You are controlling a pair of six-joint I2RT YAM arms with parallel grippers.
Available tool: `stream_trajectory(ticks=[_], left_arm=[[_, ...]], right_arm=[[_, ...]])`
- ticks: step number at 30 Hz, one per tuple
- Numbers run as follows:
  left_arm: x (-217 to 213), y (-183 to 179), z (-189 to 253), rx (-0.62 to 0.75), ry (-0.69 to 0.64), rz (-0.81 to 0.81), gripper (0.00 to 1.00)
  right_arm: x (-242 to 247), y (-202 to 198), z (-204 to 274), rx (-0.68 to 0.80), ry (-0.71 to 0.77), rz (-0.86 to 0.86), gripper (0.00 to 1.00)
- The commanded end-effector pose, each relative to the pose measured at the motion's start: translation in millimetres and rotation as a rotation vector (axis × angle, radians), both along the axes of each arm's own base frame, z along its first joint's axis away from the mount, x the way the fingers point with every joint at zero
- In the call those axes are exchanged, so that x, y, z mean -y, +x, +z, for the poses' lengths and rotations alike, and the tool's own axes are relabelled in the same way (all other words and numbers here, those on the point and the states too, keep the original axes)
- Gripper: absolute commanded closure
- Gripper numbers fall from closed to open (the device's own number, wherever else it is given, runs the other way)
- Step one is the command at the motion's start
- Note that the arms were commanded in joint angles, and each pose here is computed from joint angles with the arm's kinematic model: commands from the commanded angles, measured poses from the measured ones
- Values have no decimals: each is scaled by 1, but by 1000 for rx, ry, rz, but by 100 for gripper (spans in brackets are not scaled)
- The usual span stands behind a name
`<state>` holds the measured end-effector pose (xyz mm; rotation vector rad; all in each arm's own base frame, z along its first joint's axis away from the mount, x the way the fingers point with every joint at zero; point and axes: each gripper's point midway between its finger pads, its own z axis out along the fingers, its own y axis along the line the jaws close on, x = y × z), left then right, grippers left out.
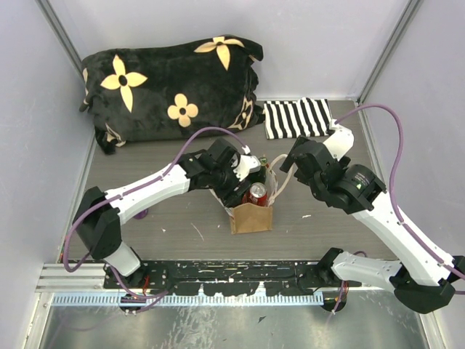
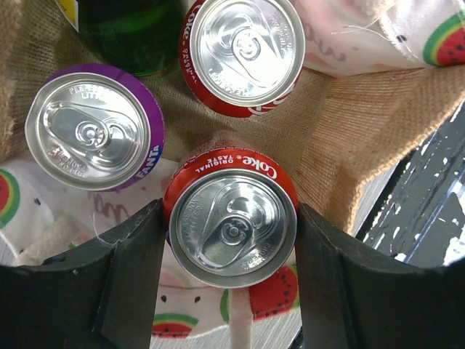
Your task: Place the beverage into the canvas bag
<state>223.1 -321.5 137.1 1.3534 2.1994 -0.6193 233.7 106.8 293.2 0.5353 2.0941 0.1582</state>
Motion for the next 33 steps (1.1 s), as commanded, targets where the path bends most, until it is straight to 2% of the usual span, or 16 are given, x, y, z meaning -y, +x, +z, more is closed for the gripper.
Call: stream_trajectory(ticks=[1,19,24,26,29,33], left_arm=[[8,5,-5,26,-20,9,100],[4,1,-59,-37,61,48,100],[0,-1,-62,-46,80,49,99],[0,-2,-58,-52,83,48,85],[1,-4,-42,-57,69,41,49],[3,-8,-15,-50,30,30,25]], right_arm=[[5,-1,10,38,32,-30,0],[10,-6,12,32,25,-34,0],[11,-6,11,32,24,-37,0],[11,-6,11,31,25,-38,0],[10,-5,10,29,22,-36,0],[7,-4,8,27,22,-29,0]])
